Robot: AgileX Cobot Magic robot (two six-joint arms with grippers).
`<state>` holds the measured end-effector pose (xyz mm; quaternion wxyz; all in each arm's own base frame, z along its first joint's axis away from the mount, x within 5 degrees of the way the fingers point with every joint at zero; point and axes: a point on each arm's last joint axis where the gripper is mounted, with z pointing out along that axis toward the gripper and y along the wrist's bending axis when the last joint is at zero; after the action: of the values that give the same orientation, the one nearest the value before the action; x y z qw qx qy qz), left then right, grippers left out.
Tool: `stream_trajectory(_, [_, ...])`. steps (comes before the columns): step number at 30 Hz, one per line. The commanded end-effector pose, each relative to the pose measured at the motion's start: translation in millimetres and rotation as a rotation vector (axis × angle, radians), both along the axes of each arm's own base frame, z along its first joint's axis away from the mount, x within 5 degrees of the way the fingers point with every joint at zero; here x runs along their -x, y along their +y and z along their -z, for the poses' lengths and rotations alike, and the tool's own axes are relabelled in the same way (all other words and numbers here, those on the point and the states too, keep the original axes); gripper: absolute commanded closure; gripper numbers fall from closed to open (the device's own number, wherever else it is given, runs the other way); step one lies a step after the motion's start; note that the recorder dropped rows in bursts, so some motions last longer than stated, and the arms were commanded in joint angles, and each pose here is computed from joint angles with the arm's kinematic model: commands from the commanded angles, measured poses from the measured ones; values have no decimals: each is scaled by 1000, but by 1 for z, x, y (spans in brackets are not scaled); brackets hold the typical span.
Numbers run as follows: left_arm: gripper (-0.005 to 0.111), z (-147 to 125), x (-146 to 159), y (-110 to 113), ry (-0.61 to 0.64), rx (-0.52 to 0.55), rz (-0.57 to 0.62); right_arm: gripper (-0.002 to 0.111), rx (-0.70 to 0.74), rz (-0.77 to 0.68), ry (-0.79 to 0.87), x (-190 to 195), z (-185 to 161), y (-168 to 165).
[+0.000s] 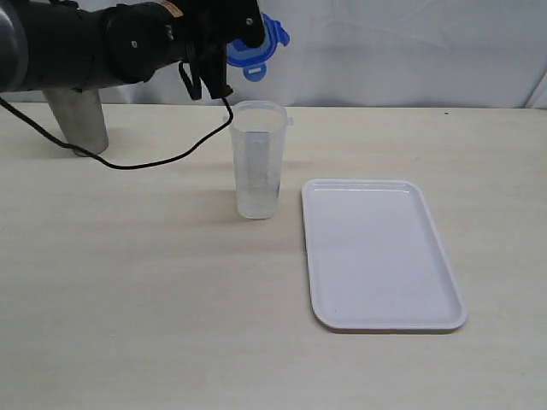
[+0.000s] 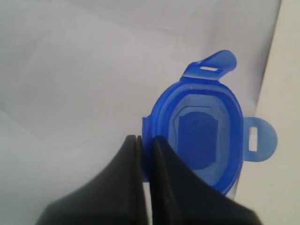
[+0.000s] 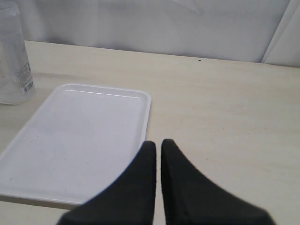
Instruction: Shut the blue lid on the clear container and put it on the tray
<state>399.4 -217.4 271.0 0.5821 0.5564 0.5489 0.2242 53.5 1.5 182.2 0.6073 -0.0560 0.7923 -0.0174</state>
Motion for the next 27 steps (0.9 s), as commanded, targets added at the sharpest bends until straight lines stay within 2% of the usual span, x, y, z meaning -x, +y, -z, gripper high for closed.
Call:
stream_trajectory(1, [107, -5, 4, -6, -96, -85, -99, 104, -1, 3, -12, 0, 0, 0])
stream_trajectory(2, [107, -6, 6, -8, -122, -127, -129, 104, -1, 3, -12, 0, 0, 0])
stream_trajectory(5, [107, -6, 14, -13, -173, -124, -206, 104, -1, 3, -12, 0, 0, 0])
stream_trajectory(11, [107, 16, 30, -26, -100, -159, -137, 104, -1, 3, -12, 0, 0, 0])
stream_trajectory(17, [107, 21, 35, -29, -40, -97, -180, 104, -1, 3, -12, 0, 0, 0])
stream_trajectory(21, [107, 16, 46, -42, -97, -99, -183, 104, -1, 3, -12, 0, 0, 0])
stream_trajectory(24, [107, 16, 46, -42, -109, -104, -191, 104, -1, 3, -12, 0, 0, 0])
stream_trajectory(27, [107, 25, 52, -39, -158, -178, -182, 104, -1, 3, -12, 0, 0, 0])
